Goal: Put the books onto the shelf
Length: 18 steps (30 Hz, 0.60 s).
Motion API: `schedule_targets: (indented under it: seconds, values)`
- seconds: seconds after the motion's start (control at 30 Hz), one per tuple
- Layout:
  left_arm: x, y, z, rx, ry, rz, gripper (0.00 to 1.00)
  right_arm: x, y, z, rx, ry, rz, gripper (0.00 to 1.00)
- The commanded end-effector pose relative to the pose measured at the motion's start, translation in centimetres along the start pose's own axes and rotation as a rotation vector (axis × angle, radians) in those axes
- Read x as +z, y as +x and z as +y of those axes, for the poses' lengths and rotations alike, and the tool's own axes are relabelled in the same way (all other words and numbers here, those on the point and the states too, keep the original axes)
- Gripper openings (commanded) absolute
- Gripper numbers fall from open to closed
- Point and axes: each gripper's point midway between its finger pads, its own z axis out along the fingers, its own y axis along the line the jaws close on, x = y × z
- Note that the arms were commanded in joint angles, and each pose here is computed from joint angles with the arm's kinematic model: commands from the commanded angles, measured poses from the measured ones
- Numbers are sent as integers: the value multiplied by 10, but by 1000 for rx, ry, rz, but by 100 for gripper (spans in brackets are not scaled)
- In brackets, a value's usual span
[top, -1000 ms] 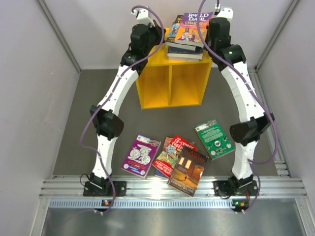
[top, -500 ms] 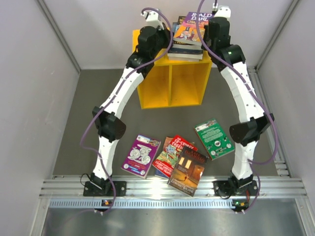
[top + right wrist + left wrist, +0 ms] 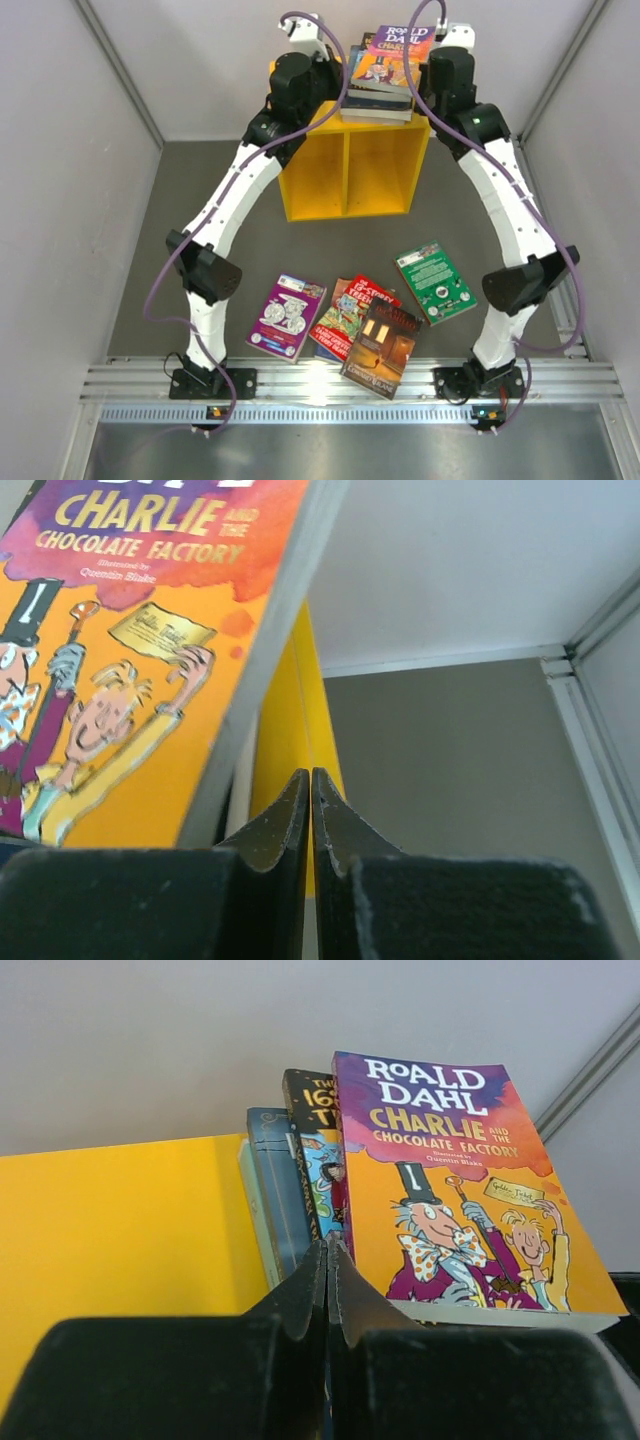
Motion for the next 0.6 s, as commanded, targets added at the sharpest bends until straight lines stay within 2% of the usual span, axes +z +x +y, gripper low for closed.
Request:
schedule_targets:
  seconds: [0.0,0.13,0.23,0.57]
  values:
    - [-31,-55,2,28,-40,-106,0,-51,-57,-22,96,33,-181,3]
    - [-38,-41,20,31,-85,-76,0,-95,-74,-50,156,67,-255,8]
    - [-39,-30,32,34,-114,-43,0,-116,-70,-61,186,65,-257,9]
    - [-23,30,38,23,-117,105,0,-154,-17,-95,177,114,-178,8]
